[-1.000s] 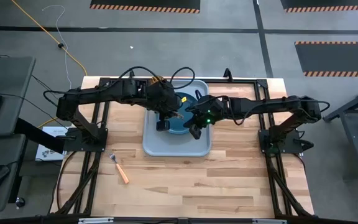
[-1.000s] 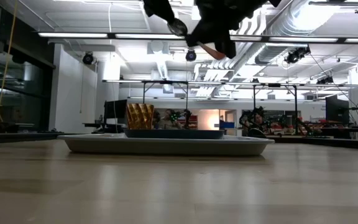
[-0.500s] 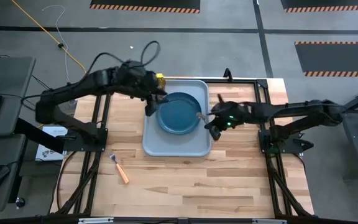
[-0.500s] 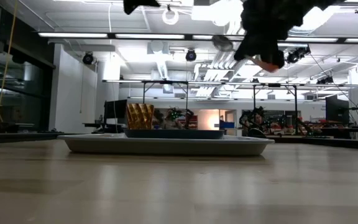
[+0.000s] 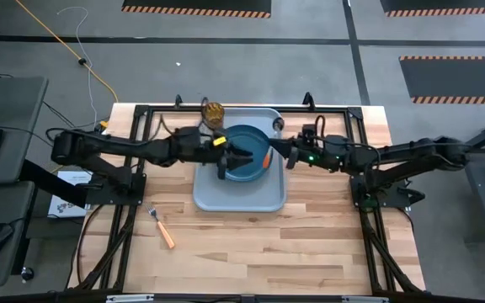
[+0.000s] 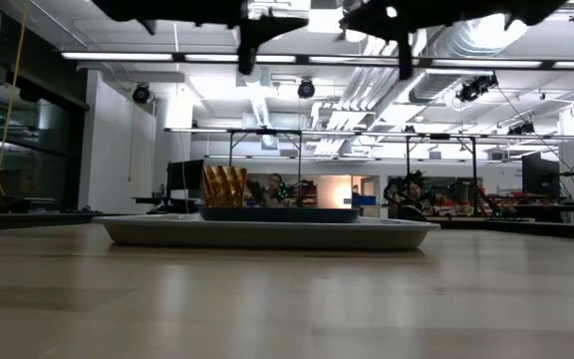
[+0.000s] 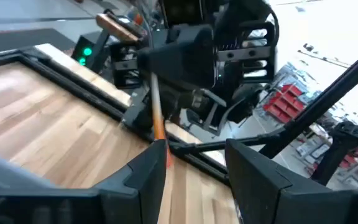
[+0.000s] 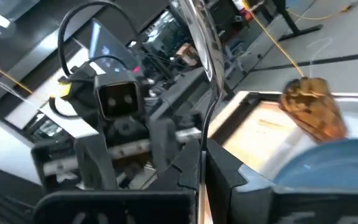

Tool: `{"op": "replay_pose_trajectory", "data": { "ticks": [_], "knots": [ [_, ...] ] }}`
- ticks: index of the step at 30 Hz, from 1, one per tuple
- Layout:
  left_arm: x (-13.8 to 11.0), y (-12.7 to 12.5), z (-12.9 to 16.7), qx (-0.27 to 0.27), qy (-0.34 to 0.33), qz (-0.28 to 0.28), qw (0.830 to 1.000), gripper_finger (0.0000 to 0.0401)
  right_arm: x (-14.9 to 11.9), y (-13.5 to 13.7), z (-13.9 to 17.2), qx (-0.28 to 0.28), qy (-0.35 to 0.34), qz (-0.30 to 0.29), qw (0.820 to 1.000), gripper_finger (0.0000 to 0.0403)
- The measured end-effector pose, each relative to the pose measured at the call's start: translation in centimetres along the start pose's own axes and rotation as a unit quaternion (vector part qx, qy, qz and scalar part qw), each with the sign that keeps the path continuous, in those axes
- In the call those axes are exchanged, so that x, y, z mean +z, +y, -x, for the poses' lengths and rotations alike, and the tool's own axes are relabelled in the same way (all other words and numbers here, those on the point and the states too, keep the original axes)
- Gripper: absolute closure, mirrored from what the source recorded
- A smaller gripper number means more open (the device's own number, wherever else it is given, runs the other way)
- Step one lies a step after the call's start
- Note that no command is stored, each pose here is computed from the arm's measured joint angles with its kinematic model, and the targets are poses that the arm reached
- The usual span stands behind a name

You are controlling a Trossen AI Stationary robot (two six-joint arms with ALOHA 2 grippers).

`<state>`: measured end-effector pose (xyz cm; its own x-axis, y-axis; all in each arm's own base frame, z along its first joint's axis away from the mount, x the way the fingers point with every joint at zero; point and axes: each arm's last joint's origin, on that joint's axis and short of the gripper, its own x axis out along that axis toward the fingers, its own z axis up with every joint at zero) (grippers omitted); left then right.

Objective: Pick and place plate/cup/fork/spoon on tray
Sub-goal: Put the orange spoon on the bottom side of the light blue tray

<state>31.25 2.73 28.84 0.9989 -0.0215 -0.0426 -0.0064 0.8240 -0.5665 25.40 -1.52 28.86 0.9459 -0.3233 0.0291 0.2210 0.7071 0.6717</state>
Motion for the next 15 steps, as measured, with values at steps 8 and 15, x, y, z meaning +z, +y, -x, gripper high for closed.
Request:
{"op": "replay_pose_trajectory", "data": {
  "ticks": [8,15],
  "knots": [
    [-0.6,0.0,-2.5,0.001,0.017,0.001,1.000,0.0188,0.5,1.4,-2.0,0.038,0.028,0.013,0.999,0.0403],
    [-0.9,0.1,-2.9,-0.009,0.036,-0.010,0.999,0.0171,0.7,1.7,-2.5,0.038,0.022,0.014,0.999,0.0403]
  ]
}}
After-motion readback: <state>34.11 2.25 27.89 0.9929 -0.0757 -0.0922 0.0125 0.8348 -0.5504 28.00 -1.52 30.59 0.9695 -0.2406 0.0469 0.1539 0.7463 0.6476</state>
